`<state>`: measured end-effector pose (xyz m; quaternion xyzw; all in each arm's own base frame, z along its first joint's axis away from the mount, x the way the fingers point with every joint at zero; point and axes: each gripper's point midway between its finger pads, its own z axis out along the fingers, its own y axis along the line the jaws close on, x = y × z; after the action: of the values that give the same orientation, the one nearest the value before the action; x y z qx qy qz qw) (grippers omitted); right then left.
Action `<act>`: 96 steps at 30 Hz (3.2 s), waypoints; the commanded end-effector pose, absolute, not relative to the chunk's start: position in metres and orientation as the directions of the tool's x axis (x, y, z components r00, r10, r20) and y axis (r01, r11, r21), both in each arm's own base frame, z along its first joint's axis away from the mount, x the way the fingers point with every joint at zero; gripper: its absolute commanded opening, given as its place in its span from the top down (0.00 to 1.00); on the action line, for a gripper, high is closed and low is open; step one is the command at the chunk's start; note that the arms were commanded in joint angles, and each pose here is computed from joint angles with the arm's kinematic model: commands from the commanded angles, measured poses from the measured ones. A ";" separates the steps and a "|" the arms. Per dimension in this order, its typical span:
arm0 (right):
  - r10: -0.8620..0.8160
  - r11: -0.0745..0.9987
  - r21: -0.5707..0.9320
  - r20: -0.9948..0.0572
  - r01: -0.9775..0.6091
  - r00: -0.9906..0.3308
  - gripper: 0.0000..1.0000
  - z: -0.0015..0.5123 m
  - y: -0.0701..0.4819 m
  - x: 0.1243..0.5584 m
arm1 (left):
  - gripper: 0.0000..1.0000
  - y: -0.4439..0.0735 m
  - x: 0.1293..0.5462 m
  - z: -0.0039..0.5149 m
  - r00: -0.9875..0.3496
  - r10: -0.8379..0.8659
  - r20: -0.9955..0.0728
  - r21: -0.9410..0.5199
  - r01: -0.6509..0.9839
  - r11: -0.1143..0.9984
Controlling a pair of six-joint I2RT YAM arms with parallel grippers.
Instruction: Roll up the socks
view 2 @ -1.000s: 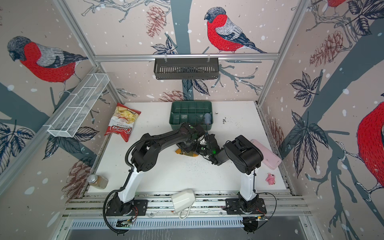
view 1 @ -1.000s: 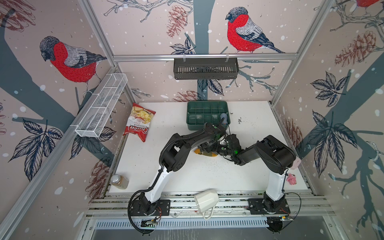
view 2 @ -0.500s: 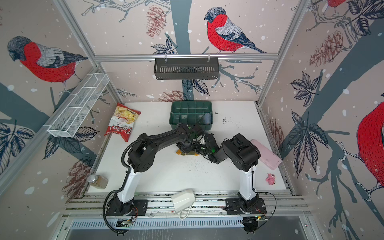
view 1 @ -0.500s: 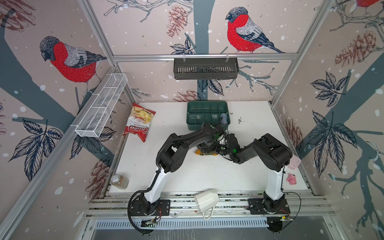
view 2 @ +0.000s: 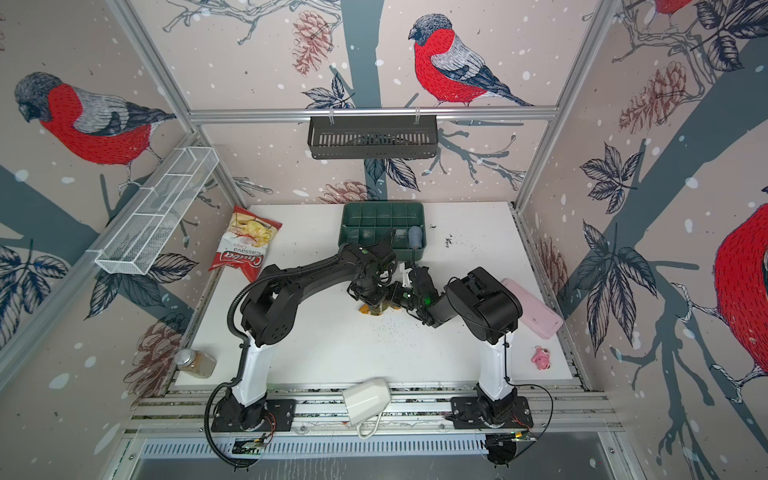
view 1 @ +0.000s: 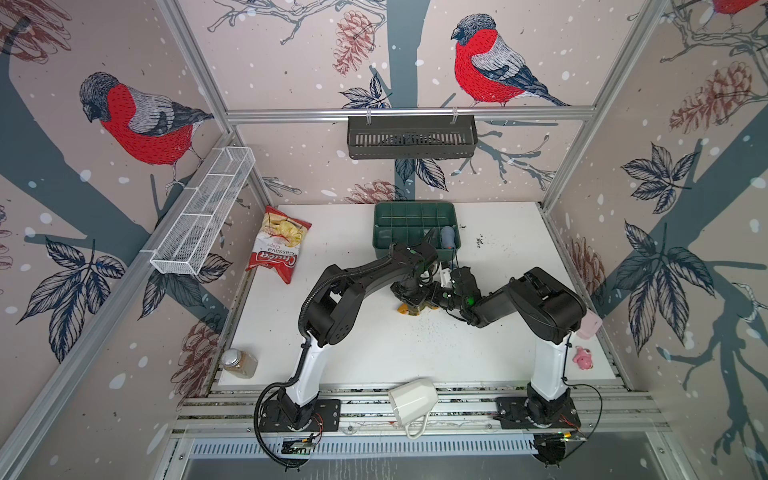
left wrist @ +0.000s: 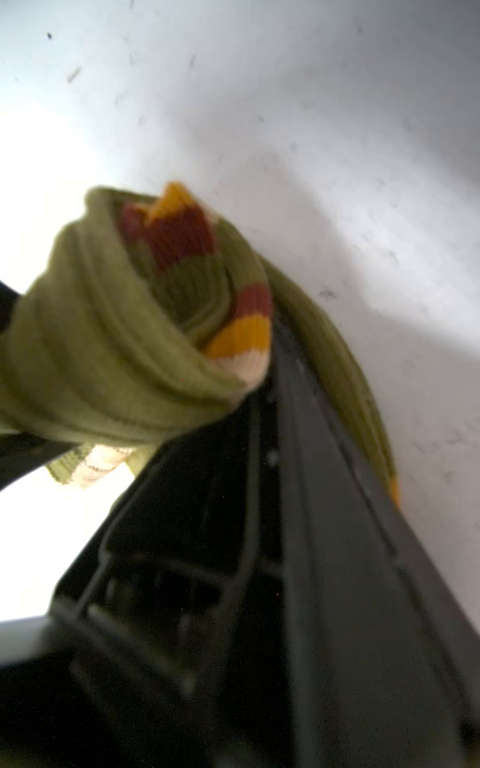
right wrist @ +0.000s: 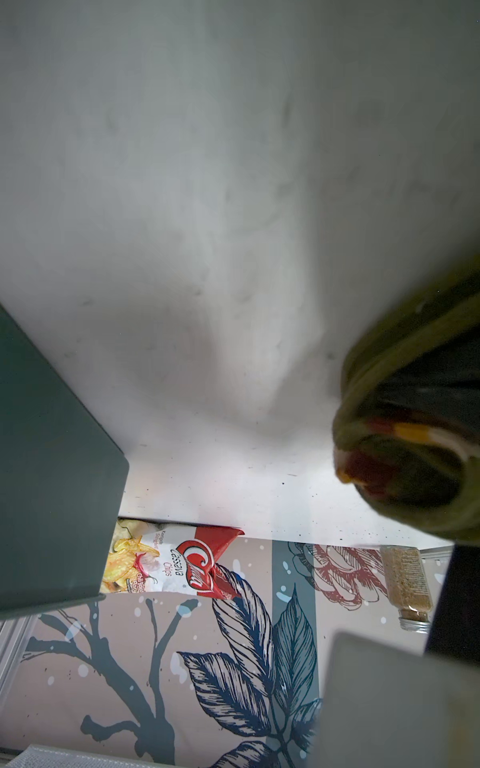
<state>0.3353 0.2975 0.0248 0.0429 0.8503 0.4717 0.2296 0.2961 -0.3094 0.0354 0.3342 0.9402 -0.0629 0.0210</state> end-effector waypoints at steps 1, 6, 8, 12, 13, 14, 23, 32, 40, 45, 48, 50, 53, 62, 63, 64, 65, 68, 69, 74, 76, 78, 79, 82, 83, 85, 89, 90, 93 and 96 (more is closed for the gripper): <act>0.306 0.579 0.808 -0.344 -0.113 -0.888 0.89 0.023 0.286 0.333 | 0.76 -0.311 0.297 0.031 -0.772 0.630 -0.082 -0.111 0.635 0.764; 0.310 0.588 0.799 -0.371 -0.130 -0.875 0.85 0.039 0.272 0.325 | 0.80 -0.289 0.309 0.025 -0.800 0.597 -0.060 -0.030 0.599 0.800; 0.304 0.601 0.789 -0.376 -0.131 -0.875 0.85 0.040 0.268 0.320 | 0.81 -0.281 0.313 0.025 -0.810 0.583 -0.058 0.000 0.584 0.812; 0.284 0.616 0.778 -0.367 -0.125 -0.886 0.85 0.034 0.264 0.306 | 0.81 -0.268 0.321 0.027 -0.825 0.563 -0.055 0.058 0.560 0.826; 0.279 0.620 0.775 -0.364 -0.123 -0.889 0.86 0.032 0.264 0.305 | 0.81 -0.266 0.323 0.027 -0.826 0.561 -0.055 0.072 0.557 0.827; 0.274 0.624 0.772 -0.358 -0.118 -0.892 0.86 0.029 0.264 0.303 | 0.82 -0.264 0.325 0.028 -0.828 0.558 -0.052 0.088 0.553 0.829; 0.244 0.667 0.740 -0.334 -0.093 -0.911 0.89 0.003 0.265 0.300 | 0.83 -0.264 0.330 0.038 -0.833 0.546 -0.093 0.074 0.541 0.838; 0.233 0.694 0.717 -0.304 -0.061 -0.924 0.91 -0.015 0.255 0.286 | 0.88 -0.239 0.347 0.043 -0.868 0.485 -0.105 0.147 0.469 0.871; 0.223 0.686 0.724 -0.310 -0.077 -0.924 0.91 -0.010 0.261 0.285 | 0.94 -0.236 0.354 0.026 -0.875 0.483 -0.046 0.270 0.454 0.849; 0.218 0.676 0.732 -0.310 -0.086 -0.926 0.91 -0.007 0.265 0.285 | 0.96 -0.250 0.350 0.016 -0.854 0.520 0.009 0.348 0.490 0.799; 0.218 0.645 0.757 -0.312 -0.103 -0.925 0.91 0.001 0.270 0.285 | 0.97 -0.263 0.346 0.009 -0.841 0.541 0.019 0.324 0.517 0.793; 0.231 0.594 0.795 -0.317 -0.125 -0.920 0.90 0.015 0.273 0.285 | 0.97 -0.268 0.344 0.007 -0.839 0.545 0.013 0.299 0.523 0.798; 0.266 0.485 0.860 -0.314 -0.155 -0.911 0.87 0.044 0.276 0.287 | 0.97 -0.270 0.342 0.008 -0.838 0.546 0.010 0.288 0.525 0.801; 0.254 0.437 0.864 -0.386 -0.250 -0.887 0.74 0.087 0.296 0.310 | 0.98 -0.282 0.336 0.002 -0.828 0.560 -0.008 0.199 0.548 0.813; 0.251 0.451 0.858 -0.387 -0.247 -0.887 0.74 0.087 0.297 0.314 | 0.98 -0.285 0.335 0.002 -0.826 0.563 -0.012 0.180 0.552 0.814; 0.250 0.465 0.851 -0.390 -0.244 -0.886 0.74 0.085 0.297 0.318 | 0.98 -0.287 0.334 0.001 -0.825 0.565 -0.017 0.164 0.555 0.815; 0.251 0.476 0.847 -0.391 -0.239 -0.886 0.75 0.083 0.298 0.321 | 0.98 -0.289 0.335 0.003 -0.825 0.565 -0.026 0.152 0.555 0.818; 0.259 0.476 0.852 -0.374 -0.219 -0.891 0.77 0.078 0.299 0.328 | 0.98 -0.290 0.336 0.004 -0.824 0.566 -0.035 0.133 0.558 0.819; 0.260 0.465 0.857 -0.371 -0.221 -0.891 0.77 0.078 0.301 0.329 | 0.98 -0.290 0.336 0.005 -0.823 0.566 -0.036 0.131 0.558 0.820; 0.256 0.431 0.873 -0.360 -0.227 -0.897 0.75 0.081 0.310 0.336 | 0.98 -0.289 0.337 0.005 -0.823 0.567 -0.039 0.111 0.561 0.821; 0.255 0.426 0.875 -0.361 -0.230 -0.897 0.74 0.082 0.313 0.339 | 0.98 -0.289 0.337 0.005 -0.823 0.567 -0.040 0.108 0.560 0.821; 0.255 0.414 0.879 -0.360 -0.236 -0.897 0.76 0.085 0.315 0.341 | 0.98 -0.289 0.336 0.005 -0.823 0.567 -0.039 0.103 0.561 0.821; 0.254 0.405 0.882 -0.360 -0.239 -0.898 0.78 0.087 0.317 0.341 | 0.98 -0.288 0.336 0.004 -0.823 0.566 -0.038 0.101 0.560 0.822; 0.252 0.376 0.896 -0.344 -0.236 -0.905 0.83 0.087 0.321 0.342 | 0.98 -0.290 0.336 0.005 -0.822 0.567 -0.044 0.088 0.562 0.822; 0.251 0.360 0.902 -0.339 -0.238 -0.907 0.84 0.088 0.323 0.342 | 0.98 -0.291 0.337 0.006 -0.822 0.568 -0.047 0.085 0.563 0.822; 0.249 0.331 0.913 -0.329 -0.239 -0.911 0.86 0.090 0.326 0.341 | 0.98 -0.292 0.337 0.007 -0.820 0.570 -0.052 0.074 0.566 0.821; 0.245 0.306 0.922 -0.316 -0.236 -0.917 0.88 0.090 0.330 0.341 | 0.98 -0.293 0.338 0.008 -0.820 0.570 -0.056 0.067 0.567 0.821; 0.242 0.303 0.923 -0.317 -0.239 -0.917 0.88 0.090 0.331 0.340 | 0.98 -0.293 0.337 0.008 -0.819 0.571 -0.056 0.065 0.567 0.821; 0.238 0.287 0.926 -0.316 -0.245 -0.918 0.88 0.093 0.334 0.340 | 0.98 -0.294 0.337 0.007 -0.818 0.572 -0.055 0.059 0.569 0.820; 0.237 0.281 0.929 -0.309 -0.240 -0.921 0.88 0.090 0.337 0.342 | 0.98 -0.296 0.336 0.006 -0.815 0.577 -0.056 0.045 0.575 0.817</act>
<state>0.3437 0.3268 0.0707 0.0244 0.8001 0.5675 0.1926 0.3472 -0.2639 0.0248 0.2943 0.9484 0.1052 0.0541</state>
